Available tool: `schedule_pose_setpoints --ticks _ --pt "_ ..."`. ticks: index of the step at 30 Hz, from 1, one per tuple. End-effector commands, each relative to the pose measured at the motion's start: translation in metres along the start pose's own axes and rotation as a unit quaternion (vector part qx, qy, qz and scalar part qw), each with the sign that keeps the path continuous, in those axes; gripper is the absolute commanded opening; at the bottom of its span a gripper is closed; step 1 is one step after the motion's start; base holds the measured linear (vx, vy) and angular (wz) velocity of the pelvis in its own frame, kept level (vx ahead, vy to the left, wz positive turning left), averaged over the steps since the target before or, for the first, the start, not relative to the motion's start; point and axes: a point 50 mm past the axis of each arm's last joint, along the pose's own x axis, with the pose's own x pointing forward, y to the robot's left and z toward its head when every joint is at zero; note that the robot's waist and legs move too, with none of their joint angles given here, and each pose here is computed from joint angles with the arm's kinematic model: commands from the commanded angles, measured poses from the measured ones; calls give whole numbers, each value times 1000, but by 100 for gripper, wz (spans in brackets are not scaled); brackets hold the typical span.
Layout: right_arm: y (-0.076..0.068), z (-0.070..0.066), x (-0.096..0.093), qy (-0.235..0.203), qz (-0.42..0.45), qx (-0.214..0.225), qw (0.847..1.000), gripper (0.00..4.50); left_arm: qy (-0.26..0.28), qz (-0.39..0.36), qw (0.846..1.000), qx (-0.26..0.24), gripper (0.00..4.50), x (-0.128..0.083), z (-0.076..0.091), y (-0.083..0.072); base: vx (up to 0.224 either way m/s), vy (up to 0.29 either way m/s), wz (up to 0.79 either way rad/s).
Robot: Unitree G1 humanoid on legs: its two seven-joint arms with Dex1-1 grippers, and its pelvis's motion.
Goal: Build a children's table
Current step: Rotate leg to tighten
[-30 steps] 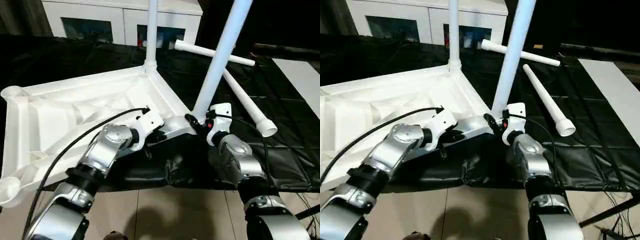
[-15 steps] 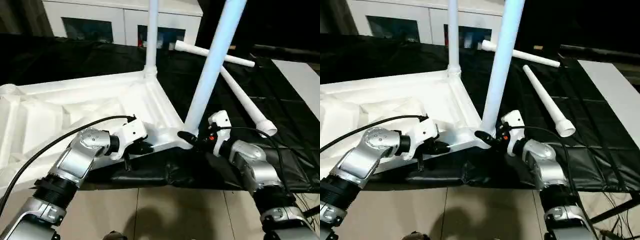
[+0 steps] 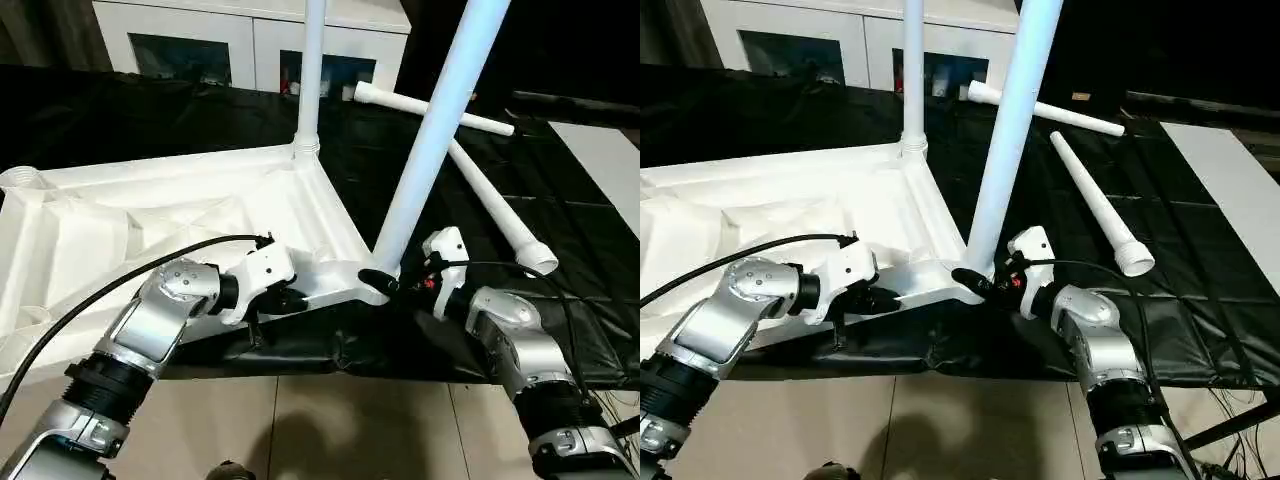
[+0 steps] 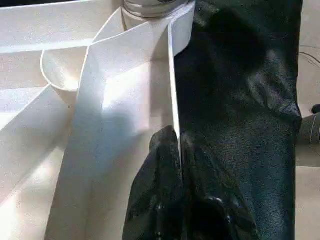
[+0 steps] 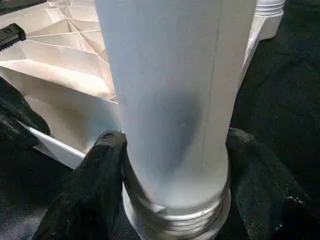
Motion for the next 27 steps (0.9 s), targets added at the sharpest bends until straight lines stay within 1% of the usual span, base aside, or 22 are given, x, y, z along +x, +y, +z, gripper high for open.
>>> schedule_pose_setpoints --ticks 1,3,5,6,7,10,11,12,14,15,16,17,18,20,22,23,25,26,27 --pt "1 18 0 -46 2 -22 999 263 -4 -43 999 20 0 9 6 -12 0 0 0" --pt "0 17 0 -41 -11 -35 998 263 -2 -34 999 25 0 9 6 -10 0 0 0" --pt "0 19 1 -48 -15 -35 998 263 -1 -32 999 25 0 9 6 -10 0 0 0" --pt "0 19 1 -53 -13 -32 998 319 -1 -32 999 25 0 9 6 -10 0 0 0" --pt "2 23 2 -67 -8 -27 997 333 -3 -32 999 25 0 9 6 -11 0 0 0" --pt "4 33 3 -98 -1 -23 995 339 -6 -37 999 23 0 10 7 -12 0 0 0" --pt "4 33 3 -98 -1 -23 995 354 -6 -37 999 23 0 10 7 -12 0 0 0" --pt "4 37 2 -112 -2 -28 993 375 -5 -38 999 24 0 10 7 -13 0 0 0" --pt "3 41 1 -127 -8 -33 991 385 -4 -37 999 25 0 10 7 -13 0 0 0" --pt "3 42 0 -135 -14 -31 990 399 -4 -37 999 25 0 11 7 -13 0 0 0" --pt "3 42 0 -135 -14 -31 990 399 -4 -37 999 25 0 11 7 -13 0 0 0" --pt "2 41 -1 -136 -18 -32 990 419 -4 -36 999 25 0 11 7 -12 0 0 0" --pt "2 41 -1 -136 -18 -32 990 419 -4 -36 999 25 0 11 7 -12 0 0 0" --pt "5 38 -1 -132 -15 -28 991 436 -4 -35 999 25 0 11 7 -12 0 0 0" --pt "7 36 0 -128 -15 -24 991 444 -3 -35 999 25 0 11 7 -12 0 0 0" --pt "6 33 0 -110 -34 -36 993 444 -2 -33 999 25 0 11 7 -11 0 0 0" --pt "5 32 0 -104 -41 -41 993 444 -2 -33 999 25 0 11 7 -11 0 0 0" --pt "4 27 -2 -83 -40 -46 995 444 -1 -31 999 26 0 10 7 -10 0 0 0" --pt "3 27 -2 -81 -39 -47 995 444 0 -31 999 26 0 10 7 -10 0 0 0"
